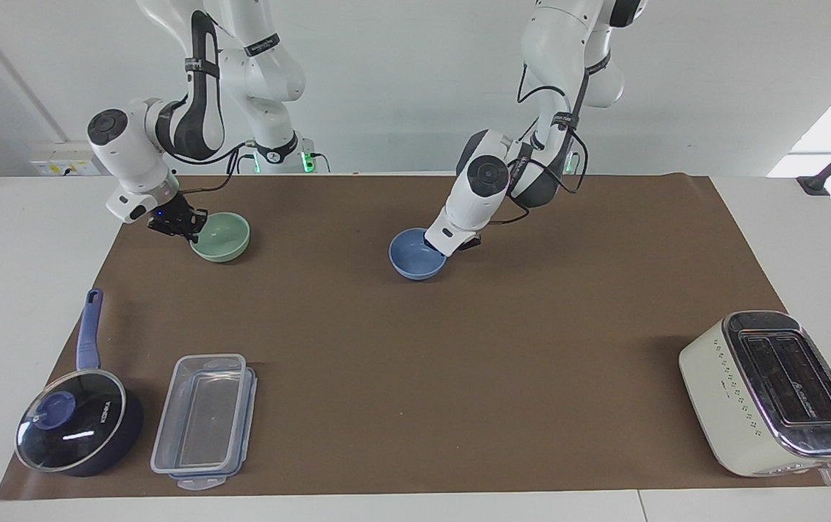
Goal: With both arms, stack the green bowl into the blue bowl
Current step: 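Carry the blue bowl with the left gripper while the right gripper grasps, then release the blue bowl with the left gripper while the right gripper carries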
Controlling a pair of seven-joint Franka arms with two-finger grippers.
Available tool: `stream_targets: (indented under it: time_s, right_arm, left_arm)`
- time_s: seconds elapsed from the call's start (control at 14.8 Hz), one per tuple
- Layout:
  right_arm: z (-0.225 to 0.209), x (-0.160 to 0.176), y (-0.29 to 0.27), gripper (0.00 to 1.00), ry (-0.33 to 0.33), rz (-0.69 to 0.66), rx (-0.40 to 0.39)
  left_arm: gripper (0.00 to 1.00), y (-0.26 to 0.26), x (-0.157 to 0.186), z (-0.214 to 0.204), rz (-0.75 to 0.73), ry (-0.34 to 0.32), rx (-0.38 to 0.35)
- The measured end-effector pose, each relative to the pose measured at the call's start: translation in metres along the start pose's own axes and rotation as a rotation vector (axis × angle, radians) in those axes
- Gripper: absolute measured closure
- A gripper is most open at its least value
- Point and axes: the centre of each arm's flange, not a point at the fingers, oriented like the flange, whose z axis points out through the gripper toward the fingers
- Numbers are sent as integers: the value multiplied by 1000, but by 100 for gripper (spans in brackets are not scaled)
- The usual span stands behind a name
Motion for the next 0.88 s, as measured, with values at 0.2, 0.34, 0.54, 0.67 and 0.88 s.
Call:
stream_targets:
  time_s: [0.2,0.34,0.54,0.67,0.88]
  right_arm:
    - [-34,19,-5,96,5,-12,12]
    - [-64,39,-28,96,30,-14,12]
    - [-97,67,-95,96,75,12,-2]
    - [-110,79,-143,96,101,10,1]
    - [-123,87,-199,96,127,-9,71]
  left_arm:
    - [68,1,2,-9,0,15,-10]
    - [45,-12,7,-41,-22,30,-28]
    - [8,-66,18,-124,-81,55,-68]
    - [0,-131,30,-174,-101,91,-78]
    - [0,-256,38,-220,-52,105,-37]
